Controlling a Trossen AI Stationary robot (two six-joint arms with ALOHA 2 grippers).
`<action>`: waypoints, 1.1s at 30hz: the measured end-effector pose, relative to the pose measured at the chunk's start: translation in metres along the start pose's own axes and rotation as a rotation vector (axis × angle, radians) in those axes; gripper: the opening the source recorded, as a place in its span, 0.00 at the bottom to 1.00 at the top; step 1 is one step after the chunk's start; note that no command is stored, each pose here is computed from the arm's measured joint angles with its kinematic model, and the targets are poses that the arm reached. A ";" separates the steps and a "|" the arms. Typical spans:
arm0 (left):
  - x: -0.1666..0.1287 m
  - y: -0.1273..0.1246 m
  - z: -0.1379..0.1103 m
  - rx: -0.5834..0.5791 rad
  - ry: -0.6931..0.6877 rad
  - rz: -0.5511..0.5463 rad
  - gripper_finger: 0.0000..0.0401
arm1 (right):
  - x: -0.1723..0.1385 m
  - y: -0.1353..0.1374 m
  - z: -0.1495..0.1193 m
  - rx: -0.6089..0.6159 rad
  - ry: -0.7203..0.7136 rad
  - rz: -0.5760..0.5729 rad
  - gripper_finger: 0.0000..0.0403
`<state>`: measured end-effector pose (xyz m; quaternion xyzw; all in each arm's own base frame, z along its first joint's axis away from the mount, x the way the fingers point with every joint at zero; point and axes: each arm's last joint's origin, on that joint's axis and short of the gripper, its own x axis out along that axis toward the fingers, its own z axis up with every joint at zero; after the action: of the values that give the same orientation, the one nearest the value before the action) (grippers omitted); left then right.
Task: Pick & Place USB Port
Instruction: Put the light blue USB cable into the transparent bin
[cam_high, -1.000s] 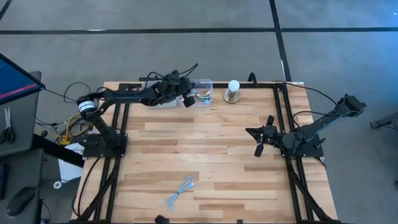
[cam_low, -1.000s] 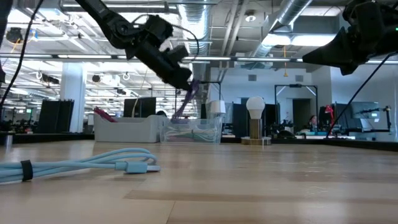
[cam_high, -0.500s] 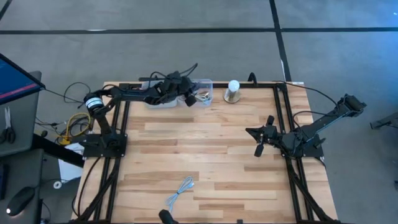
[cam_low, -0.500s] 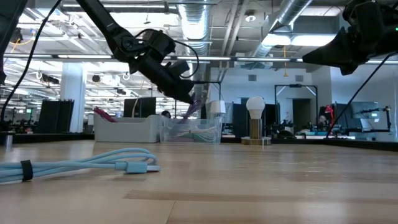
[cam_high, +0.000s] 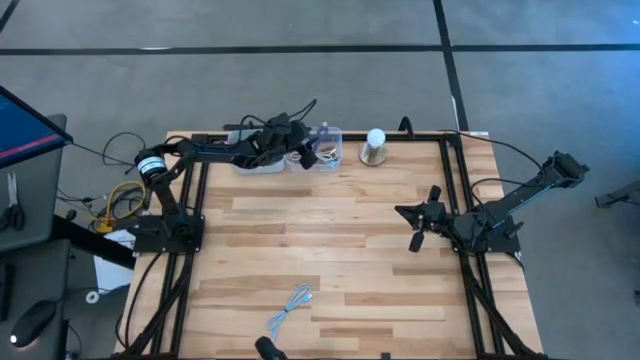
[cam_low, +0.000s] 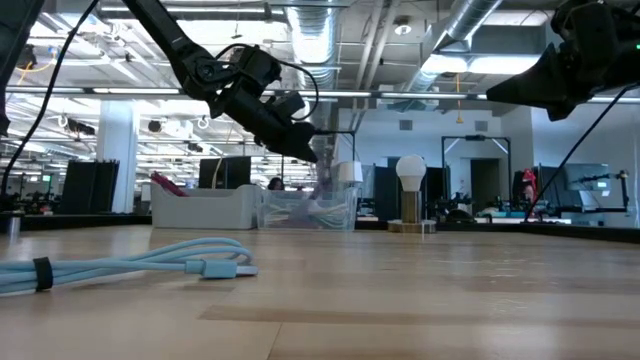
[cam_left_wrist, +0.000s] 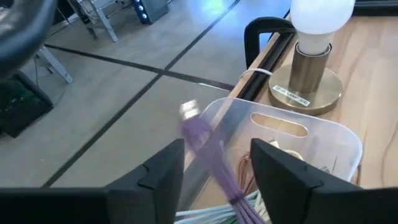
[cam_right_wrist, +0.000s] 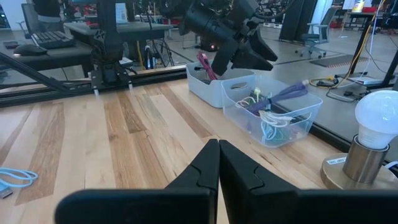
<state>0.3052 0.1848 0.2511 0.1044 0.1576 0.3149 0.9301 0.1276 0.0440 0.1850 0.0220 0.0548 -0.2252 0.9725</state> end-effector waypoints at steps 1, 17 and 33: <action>0.000 0.000 0.000 -0.012 0.000 0.000 0.48 | 0.000 0.000 0.000 0.000 0.000 0.000 0.00; -0.012 -0.029 0.009 0.005 -0.002 -0.143 0.52 | 0.000 0.000 0.000 -0.001 0.000 0.001 0.00; -0.155 -0.089 0.066 -0.272 0.106 -0.555 0.45 | 0.000 0.000 0.000 -0.007 0.000 0.000 0.00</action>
<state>0.2618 0.0134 0.3214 -0.0846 0.1848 0.0723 0.9765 0.1276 0.0440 0.1850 0.0188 0.0556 -0.2249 0.9726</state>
